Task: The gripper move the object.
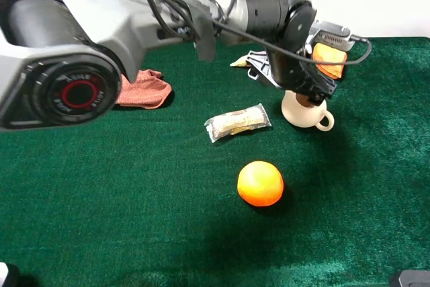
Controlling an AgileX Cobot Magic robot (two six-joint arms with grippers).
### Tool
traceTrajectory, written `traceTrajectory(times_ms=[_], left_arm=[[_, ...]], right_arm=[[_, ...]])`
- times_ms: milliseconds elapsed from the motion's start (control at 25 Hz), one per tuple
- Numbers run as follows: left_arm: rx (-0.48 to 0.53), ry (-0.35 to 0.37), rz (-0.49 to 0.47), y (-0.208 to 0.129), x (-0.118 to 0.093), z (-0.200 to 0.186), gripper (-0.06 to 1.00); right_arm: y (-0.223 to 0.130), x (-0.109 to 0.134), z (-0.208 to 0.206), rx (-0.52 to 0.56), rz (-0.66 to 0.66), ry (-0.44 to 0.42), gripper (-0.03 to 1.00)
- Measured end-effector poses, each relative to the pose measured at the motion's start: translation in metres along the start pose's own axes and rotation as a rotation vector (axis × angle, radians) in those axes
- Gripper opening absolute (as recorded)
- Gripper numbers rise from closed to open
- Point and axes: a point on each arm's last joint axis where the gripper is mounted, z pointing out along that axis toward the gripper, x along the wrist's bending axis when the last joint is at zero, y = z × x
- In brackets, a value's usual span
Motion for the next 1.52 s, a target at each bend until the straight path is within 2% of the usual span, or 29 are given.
traceTrajectory(times_ms=[280,600,960,1120,1520], left_arm=[[0.046,0.016,-0.005,0.001,0.001,-0.022,0.97],[0.115,0.050,-0.015,0.006,0.013,-0.069,0.97],[0.211,0.080,0.053,0.003,0.022,-0.114,0.99],[0.180,0.066,0.125,0.007,0.023,-0.133,0.99],[0.087,0.043,0.181,0.013,0.023,-0.182,0.99]], right_arm=[[0.000,0.000,0.000,0.000,0.000,0.000,0.69],[0.000,0.000,0.000,0.000,0.000,0.000,0.69],[0.000,0.000,0.000,0.000,0.000,0.000,0.69],[0.000,0.000,0.000,0.000,0.000,0.000,0.69],[0.000,0.000,0.000,0.000,0.000,0.000,0.69]])
